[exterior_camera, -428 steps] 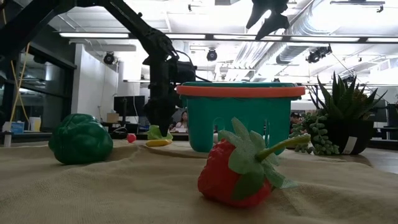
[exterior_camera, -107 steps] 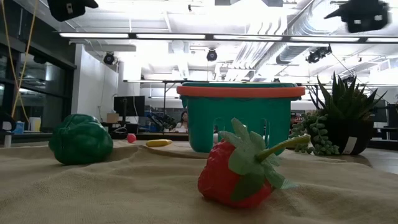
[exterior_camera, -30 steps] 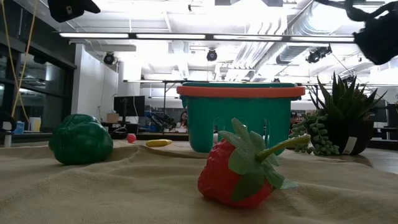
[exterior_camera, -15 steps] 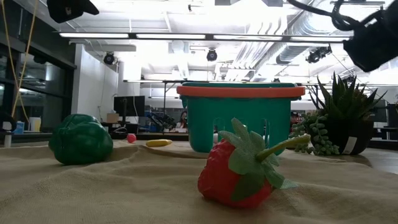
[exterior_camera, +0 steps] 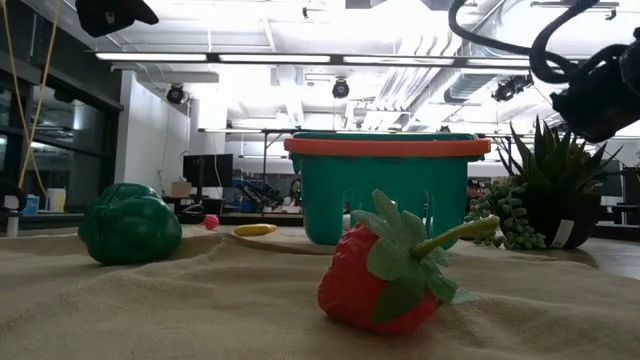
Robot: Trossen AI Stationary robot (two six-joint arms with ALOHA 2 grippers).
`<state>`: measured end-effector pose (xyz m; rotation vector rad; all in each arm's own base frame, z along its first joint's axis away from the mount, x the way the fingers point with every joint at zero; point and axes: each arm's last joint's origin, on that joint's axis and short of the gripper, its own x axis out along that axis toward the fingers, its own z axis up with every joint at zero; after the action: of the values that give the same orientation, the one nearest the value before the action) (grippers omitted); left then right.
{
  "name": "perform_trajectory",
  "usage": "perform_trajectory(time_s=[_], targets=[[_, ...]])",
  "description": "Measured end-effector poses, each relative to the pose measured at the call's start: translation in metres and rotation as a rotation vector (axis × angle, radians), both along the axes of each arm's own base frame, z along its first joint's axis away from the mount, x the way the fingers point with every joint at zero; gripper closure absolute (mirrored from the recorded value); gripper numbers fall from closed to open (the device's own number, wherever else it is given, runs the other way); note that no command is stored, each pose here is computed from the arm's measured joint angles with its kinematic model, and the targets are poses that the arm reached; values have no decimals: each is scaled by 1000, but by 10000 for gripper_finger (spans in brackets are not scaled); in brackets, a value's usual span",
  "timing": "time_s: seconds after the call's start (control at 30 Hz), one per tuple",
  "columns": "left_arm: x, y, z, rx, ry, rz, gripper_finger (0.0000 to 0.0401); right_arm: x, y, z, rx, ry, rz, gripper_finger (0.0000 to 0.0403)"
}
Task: Pick and placing Produce into tupperware
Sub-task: Put the pink peach into the blue basket
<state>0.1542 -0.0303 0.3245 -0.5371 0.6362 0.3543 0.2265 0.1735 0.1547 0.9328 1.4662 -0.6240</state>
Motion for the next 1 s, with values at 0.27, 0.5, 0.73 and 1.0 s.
perform_trajectory(time_s=[0.27,0.5,0.73,1.0], targets=[[0,0,0,2,3,-1,247,1,1,-5,1,18,1,114],[-1,0,-1,6,17,-1,247,1,2,-5,4,16,1,115],[-1,0,-1,6,17,-1,247,3,3,-5,24,-5,2,147],[-1,0,-1,6,17,-1,247,4,4,-4,49,2,4,173]])
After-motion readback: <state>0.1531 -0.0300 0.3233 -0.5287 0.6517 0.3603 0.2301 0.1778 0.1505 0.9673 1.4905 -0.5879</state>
